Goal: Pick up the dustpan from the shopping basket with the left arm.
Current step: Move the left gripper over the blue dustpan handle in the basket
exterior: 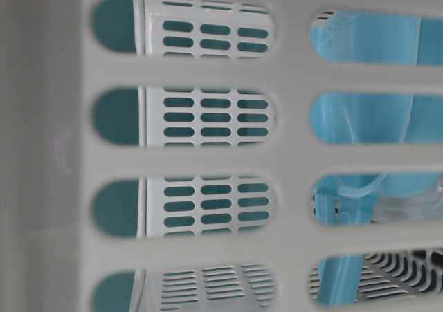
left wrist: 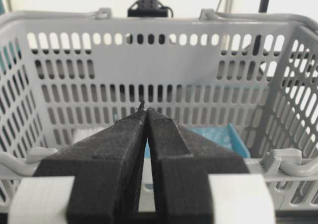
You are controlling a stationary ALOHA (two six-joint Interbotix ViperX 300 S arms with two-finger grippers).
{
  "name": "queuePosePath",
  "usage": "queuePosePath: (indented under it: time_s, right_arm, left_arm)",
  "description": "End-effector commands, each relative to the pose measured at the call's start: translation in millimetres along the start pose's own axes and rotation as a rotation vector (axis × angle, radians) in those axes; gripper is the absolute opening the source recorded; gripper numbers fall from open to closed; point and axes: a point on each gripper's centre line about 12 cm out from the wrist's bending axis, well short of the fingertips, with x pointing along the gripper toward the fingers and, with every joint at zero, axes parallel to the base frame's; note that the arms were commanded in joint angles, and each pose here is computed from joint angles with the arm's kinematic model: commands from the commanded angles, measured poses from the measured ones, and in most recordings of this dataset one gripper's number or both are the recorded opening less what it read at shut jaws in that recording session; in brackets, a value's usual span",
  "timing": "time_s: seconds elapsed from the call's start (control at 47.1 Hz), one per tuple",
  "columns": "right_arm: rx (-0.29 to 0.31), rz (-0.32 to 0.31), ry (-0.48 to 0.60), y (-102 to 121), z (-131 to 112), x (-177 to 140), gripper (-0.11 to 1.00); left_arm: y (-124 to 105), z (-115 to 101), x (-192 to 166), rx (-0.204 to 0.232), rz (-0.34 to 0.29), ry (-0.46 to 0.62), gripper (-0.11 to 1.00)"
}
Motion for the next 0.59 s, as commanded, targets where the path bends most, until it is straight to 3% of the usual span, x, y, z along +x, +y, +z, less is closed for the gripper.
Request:
queuePosePath:
  time_s: [0.0,0.085,0.234,0.425,0.574]
  right_arm:
    - [0.012,0.003,-0.014,1,5,2,0.00]
    - [0.021,0.001,-0.008,0,4,0,0.00]
    - [0.037,0.001,0.015,0,4,-2,0.00]
    - [0.051,0.002,0.026,1,5,-4,0.00]
    - [0.067,0.019,0.024,4,5,-4,0.00]
  left_arm:
    - [-4,15,6,0.013,-0.023,-0.018,0.06]
    - [-4,22,11,-0.013,-0.024,0.013,0.00]
    - [-7,38,26,-0.042,-0.031,0.143,0.00]
    - [-20,59,54,-0.033,-0.067,0.355,0.00]
    - [-30,64,86,-0.020,-0.084,0.521,0.00]
